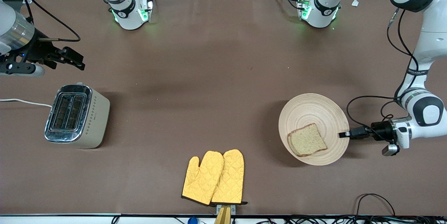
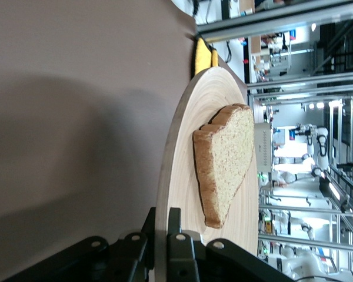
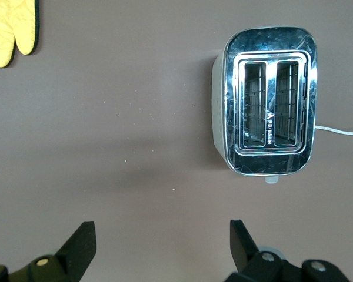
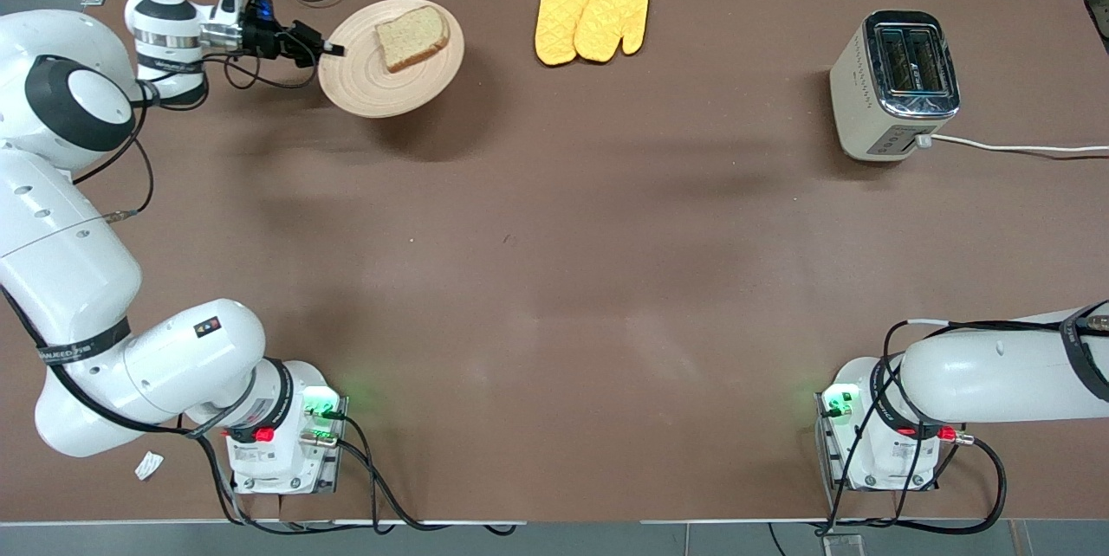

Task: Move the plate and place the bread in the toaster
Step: 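Push the plate toward the table middle while the right gripper approaches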

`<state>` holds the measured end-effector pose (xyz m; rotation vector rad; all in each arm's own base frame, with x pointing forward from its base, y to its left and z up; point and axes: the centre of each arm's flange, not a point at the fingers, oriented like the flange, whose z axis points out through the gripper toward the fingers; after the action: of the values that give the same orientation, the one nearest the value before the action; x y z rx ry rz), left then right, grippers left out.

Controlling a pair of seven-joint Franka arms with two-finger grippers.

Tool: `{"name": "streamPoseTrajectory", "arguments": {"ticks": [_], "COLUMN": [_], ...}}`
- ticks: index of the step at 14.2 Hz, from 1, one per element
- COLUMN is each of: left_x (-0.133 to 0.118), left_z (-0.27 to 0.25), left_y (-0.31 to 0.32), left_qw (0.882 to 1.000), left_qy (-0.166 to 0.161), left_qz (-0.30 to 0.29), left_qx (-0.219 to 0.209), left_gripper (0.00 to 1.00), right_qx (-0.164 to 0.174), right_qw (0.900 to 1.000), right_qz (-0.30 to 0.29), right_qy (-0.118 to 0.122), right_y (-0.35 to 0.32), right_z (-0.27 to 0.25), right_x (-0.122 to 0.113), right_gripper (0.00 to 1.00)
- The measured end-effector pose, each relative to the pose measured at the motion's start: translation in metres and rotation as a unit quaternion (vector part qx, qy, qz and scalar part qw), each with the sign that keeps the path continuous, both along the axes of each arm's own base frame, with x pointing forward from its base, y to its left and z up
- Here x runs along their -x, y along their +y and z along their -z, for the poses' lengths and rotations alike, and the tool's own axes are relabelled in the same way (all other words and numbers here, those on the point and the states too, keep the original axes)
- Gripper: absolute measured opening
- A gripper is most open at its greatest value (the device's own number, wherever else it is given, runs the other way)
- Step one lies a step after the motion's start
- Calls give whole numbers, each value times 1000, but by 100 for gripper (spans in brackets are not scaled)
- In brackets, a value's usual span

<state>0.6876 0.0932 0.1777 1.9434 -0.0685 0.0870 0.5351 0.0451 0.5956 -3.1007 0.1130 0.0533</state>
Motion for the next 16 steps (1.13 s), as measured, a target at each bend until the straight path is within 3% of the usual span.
{"name": "streamPoseTrajectory", "arguments": {"ticks": [5, 7, 11, 16], "left_x": [-9, -14, -13, 23], "left_z": [1, -3, -7, 8], "left_y": [-86, -130, -231, -347], "left_qw": [999, 1000, 999, 998], "left_qy": [1, 4, -15, -10], "left_qz": [35, 27, 13, 51], "left_qx": [-2, -1, -26, -47], "left_gripper": [9, 9, 9, 9], "right_qx": [-62, -72, -128, -127], "right_qw": [998, 997, 991, 992], "right_qz": [-2, -8, 11, 12], "right_qy": [16, 22, 29, 16], "right_y": [32, 53, 84, 118], "right_z": [47, 81, 138, 211], "right_x": [-27, -44, -70, -92], "right_gripper": [100, 100, 100, 100]}}
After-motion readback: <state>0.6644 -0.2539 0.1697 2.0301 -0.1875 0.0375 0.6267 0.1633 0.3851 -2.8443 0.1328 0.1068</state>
